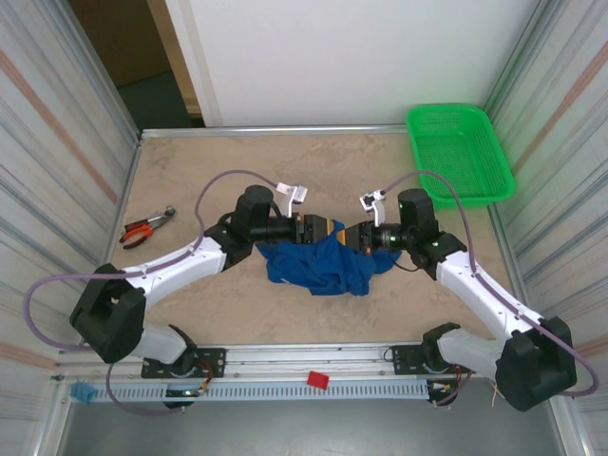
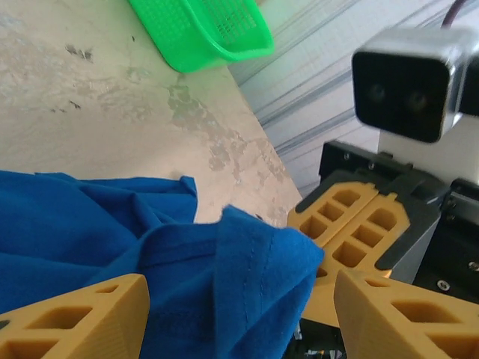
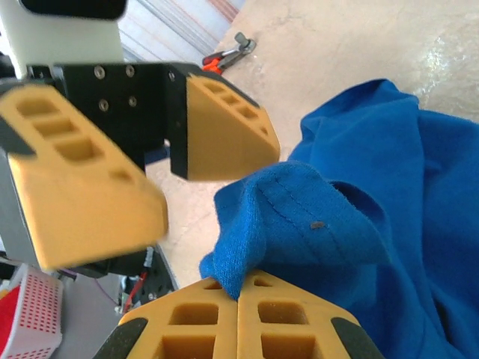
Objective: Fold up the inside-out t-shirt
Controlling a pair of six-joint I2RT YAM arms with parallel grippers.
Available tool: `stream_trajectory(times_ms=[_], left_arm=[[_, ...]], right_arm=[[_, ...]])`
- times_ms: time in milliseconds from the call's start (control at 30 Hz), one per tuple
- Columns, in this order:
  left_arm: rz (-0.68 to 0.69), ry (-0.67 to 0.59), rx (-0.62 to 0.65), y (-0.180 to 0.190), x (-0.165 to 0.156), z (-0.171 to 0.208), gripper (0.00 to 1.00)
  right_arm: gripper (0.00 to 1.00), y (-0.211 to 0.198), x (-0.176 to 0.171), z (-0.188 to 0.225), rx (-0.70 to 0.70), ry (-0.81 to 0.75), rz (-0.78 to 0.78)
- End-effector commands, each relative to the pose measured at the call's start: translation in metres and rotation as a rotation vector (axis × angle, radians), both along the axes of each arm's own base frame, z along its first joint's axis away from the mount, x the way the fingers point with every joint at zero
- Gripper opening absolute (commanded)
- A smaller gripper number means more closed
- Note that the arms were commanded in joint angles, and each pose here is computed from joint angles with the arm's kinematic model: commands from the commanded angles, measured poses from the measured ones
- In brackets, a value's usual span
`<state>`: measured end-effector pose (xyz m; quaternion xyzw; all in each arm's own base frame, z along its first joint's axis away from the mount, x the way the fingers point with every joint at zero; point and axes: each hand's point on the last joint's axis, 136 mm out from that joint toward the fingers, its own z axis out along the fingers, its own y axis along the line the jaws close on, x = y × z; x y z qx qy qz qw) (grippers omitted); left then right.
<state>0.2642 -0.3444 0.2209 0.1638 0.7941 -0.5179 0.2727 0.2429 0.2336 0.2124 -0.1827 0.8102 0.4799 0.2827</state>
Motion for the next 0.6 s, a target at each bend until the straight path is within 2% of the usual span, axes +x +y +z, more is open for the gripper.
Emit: stream_trajectory(times_ms=[0,200,367,467,500,533,567], left_arm=[[0.021,-0.063,-0.013,0.000,0.006,0.007,0.66],[0.033,-0.051,0.005,0.001,0.007,0.001,0.62],[0.057,-0.052,0.026,0.001,0.013,-0.006,0.63],[0.031,-0.052,0.005,-0.007,0.014,-0.001,0.58],[0.020,-0.053,-0.008,-0.010,0.014,0.001,0.52],[0.008,-0.057,-0.024,-0.013,0.015,0.005,0.33],[-0.002,-0.063,-0.038,-0.015,0.015,0.011,0.20]], right_arm=[[0.00,0.003,0.005,0.009,-0.012,-0.050,0.010],[0.00,0.005,0.004,0.012,-0.005,-0.055,0.020],[0.00,0.004,0.002,0.015,-0.004,-0.061,0.018],[0.00,0.004,0.001,0.016,-0.004,-0.064,0.016],[0.00,0.003,0.001,0.017,-0.005,-0.066,0.016],[0.00,0.003,0.001,0.017,-0.005,-0.065,0.016],[0.00,0.003,0.001,0.017,-0.007,-0.066,0.014]])
